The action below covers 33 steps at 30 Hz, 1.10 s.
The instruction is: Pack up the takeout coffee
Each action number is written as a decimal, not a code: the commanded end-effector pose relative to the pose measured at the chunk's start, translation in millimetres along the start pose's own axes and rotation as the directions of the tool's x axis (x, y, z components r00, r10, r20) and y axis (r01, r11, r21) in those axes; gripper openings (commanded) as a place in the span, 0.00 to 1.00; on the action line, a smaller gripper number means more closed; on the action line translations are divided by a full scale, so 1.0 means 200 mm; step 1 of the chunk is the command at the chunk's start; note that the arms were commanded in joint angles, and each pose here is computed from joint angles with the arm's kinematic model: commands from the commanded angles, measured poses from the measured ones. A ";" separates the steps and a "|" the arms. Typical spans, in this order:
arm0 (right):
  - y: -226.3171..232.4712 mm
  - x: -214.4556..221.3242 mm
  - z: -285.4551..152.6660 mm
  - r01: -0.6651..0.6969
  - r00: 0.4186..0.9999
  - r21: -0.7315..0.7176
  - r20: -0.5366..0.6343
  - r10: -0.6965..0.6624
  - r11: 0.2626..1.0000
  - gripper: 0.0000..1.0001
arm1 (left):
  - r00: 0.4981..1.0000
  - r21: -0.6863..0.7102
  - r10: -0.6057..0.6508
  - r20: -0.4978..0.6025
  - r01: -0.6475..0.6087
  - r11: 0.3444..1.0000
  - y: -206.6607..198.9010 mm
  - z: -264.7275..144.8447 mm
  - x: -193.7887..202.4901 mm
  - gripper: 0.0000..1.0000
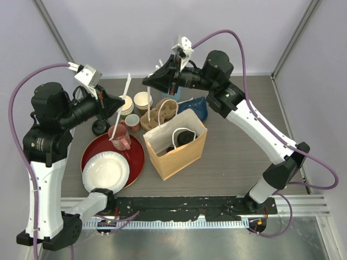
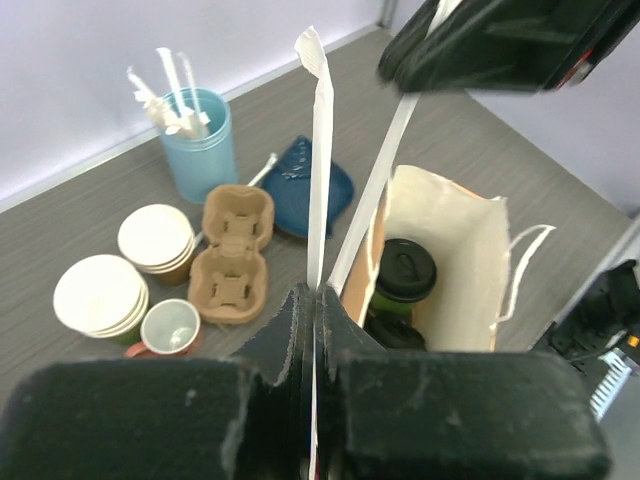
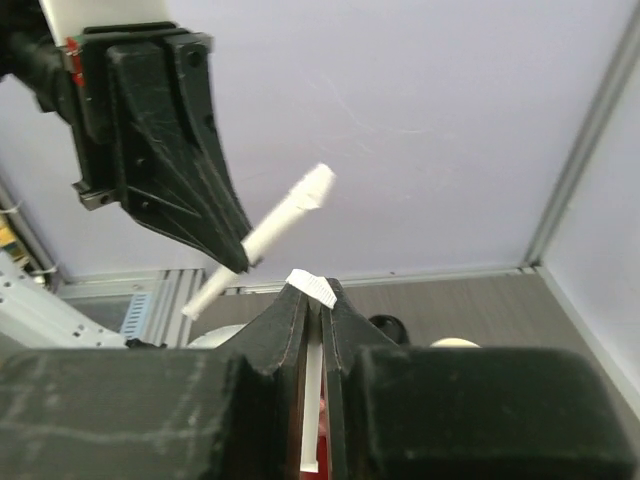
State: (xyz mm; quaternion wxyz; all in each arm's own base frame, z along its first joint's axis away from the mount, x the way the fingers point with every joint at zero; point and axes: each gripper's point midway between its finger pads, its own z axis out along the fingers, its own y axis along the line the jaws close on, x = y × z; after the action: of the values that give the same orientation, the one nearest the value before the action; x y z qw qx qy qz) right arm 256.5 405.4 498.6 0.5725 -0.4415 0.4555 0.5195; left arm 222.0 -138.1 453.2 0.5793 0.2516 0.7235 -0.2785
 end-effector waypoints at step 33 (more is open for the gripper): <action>-0.28 0.20 -0.68 -0.199 0.973 0.550 0.012 0.231 0.811 0.36 | 1.000 -0.027 -0.013 -0.010 0.012 1.000 0.03 0.03 0.06 0.00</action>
State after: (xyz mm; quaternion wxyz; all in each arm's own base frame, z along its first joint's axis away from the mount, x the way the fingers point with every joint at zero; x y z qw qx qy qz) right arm 300.1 287.3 420.9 0.5588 -0.2364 0.6651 0.4353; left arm 229.2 -128.0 428.0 0.5685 0.2357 0.7487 -0.2464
